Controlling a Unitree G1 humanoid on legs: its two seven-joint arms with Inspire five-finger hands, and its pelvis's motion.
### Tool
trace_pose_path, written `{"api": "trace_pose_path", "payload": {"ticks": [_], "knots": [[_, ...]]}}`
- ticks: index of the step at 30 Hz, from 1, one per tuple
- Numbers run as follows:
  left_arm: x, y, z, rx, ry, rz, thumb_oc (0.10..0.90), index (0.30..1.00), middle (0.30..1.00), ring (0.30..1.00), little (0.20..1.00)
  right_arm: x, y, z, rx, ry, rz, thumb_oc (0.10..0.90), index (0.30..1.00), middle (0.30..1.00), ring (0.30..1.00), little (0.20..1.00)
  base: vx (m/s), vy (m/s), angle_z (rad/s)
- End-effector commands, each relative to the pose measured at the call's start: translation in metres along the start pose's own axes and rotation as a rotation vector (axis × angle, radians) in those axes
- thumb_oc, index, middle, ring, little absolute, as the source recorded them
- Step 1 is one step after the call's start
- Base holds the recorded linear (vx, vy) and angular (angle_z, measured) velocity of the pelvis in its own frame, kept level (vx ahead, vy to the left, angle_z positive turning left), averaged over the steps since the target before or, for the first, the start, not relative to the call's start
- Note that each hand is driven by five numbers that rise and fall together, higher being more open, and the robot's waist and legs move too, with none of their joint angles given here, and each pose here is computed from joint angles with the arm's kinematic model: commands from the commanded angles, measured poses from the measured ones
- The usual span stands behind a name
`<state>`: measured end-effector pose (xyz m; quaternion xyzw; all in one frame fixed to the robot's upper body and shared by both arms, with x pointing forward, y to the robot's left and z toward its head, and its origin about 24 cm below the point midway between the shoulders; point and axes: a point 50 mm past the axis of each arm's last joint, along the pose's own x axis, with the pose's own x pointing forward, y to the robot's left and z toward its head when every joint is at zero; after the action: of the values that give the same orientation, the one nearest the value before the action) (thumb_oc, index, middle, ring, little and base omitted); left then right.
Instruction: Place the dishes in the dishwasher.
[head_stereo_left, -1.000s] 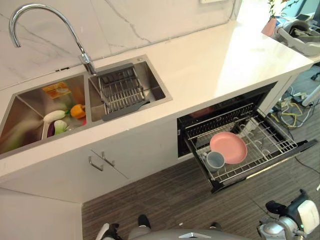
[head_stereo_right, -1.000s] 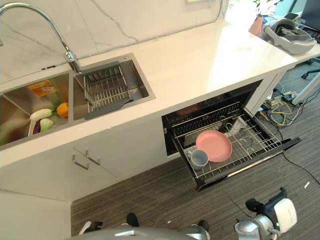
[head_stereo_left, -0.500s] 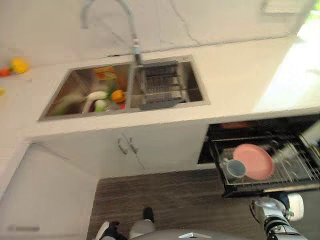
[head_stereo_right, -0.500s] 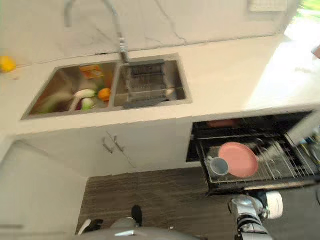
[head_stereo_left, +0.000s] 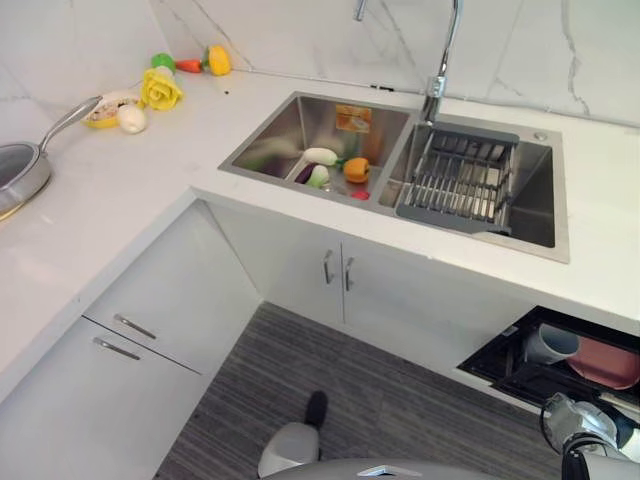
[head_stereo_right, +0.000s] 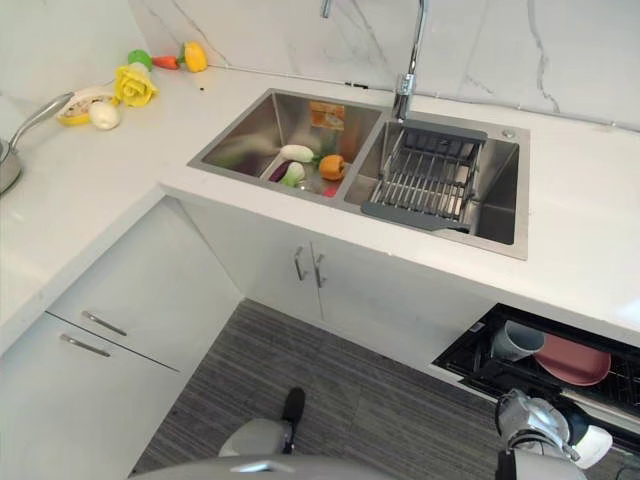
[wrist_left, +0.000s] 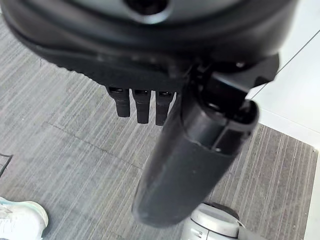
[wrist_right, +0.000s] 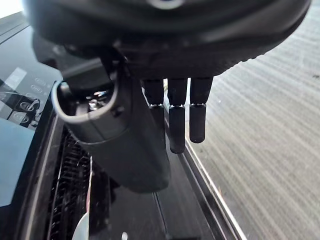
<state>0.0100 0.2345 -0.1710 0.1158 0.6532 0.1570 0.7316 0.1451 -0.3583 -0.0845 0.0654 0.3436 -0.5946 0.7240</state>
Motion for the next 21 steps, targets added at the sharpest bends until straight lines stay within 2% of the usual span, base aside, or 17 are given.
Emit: {"api": "trace_pose_path", "payload": {"ticks": [1,3,6,8,11,14,15,16,17,18,19,21], "knots": [[0.001,-0.005,0.041,0.1,-0.123,-0.006,0.8,0.9,0.9,0.9,0.9,-0.049,0.092,0.061,0.098,-0.222,0.431,0.8,0.9,0.9,0.9,0.9,-0.01,0.001,-0.07],[0.001,-0.006,0.039,0.121,-0.112,-0.006,0.8,0.9,0.9,0.9,0.9,-0.047,0.088,0.034,-0.024,-0.188,0.412,0.8,0.9,0.9,0.9,0.9,-0.01,0.002,-0.08],[0.002,-0.004,0.037,0.145,-0.1,0.003,0.8,0.9,0.9,0.9,0.9,-0.048,0.086,0.013,-0.074,-0.151,0.415,0.8,0.9,0.9,0.9,0.9,0.01,-0.002,-0.18],[0.002,-0.001,0.035,0.152,-0.09,0.011,0.8,0.9,0.9,0.9,0.9,-0.048,0.082,0.001,-0.025,-0.092,0.408,0.8,0.9,0.9,0.9,0.9,0.03,0.008,-0.42],[0.003,0.002,0.034,0.158,-0.085,0.024,0.8,0.9,0.9,0.9,0.9,-0.053,0.089,0.007,-0.066,-0.144,0.428,0.8,0.9,0.9,0.9,0.9,0.02,0.01,-0.57],[0.003,0.004,0.048,0.157,-0.137,0.047,0.8,0.9,0.9,0.9,0.9,-0.062,0.097,0.028,-0.237,-0.341,0.441,0.8,0.9,0.9,0.9,0.9,0.01,-0.003,-0.6],[0.003,0.004,0.048,0.157,-0.137,0.047,0.8,0.9,0.9,0.9,0.9,-0.062,0.097,0.028,-0.237,-0.341,0.441,0.8,0.9,0.9,0.9,0.9,0.0,-0.005,-0.17],[0.003,0.004,0.048,0.156,-0.136,0.047,0.8,0.9,0.9,0.9,0.9,-0.062,0.097,0.027,-0.239,-0.343,0.44,0.662,0.693,0.693,0.693,0.693,0.0,0.001,0.05],[0.002,0.003,0.051,0.153,-0.148,0.049,0.8,0.9,0.9,0.9,0.9,-0.064,0.099,0.029,-0.276,-0.378,0.443,0.4,0.3,0.3,0.3,0.3,0.0,0.001,0.05],[0.002,0.003,0.051,0.153,-0.148,0.049,0.8,0.9,0.9,0.9,0.9,-0.064,0.099,0.029,-0.276,-0.378,0.443,0.4,0.3,0.3,0.3,0.3,-0.01,0.011,0.04],[0.001,-0.001,0.057,0.16,-0.18,0.045,0.8,0.9,0.9,0.9,0.9,-0.067,0.098,0.026,-0.391,-0.461,0.409,0.4,0.3,0.3,0.3,0.3,0.0,0.0,0.0],[0.001,-0.003,0.057,0.17,-0.183,0.043,0.8,0.9,0.9,0.9,0.9,-0.069,0.098,0.023,-0.416,-0.475,0.402,0.4,0.3,0.3,0.3,0.3,0.0,0.0,0.0]]}}
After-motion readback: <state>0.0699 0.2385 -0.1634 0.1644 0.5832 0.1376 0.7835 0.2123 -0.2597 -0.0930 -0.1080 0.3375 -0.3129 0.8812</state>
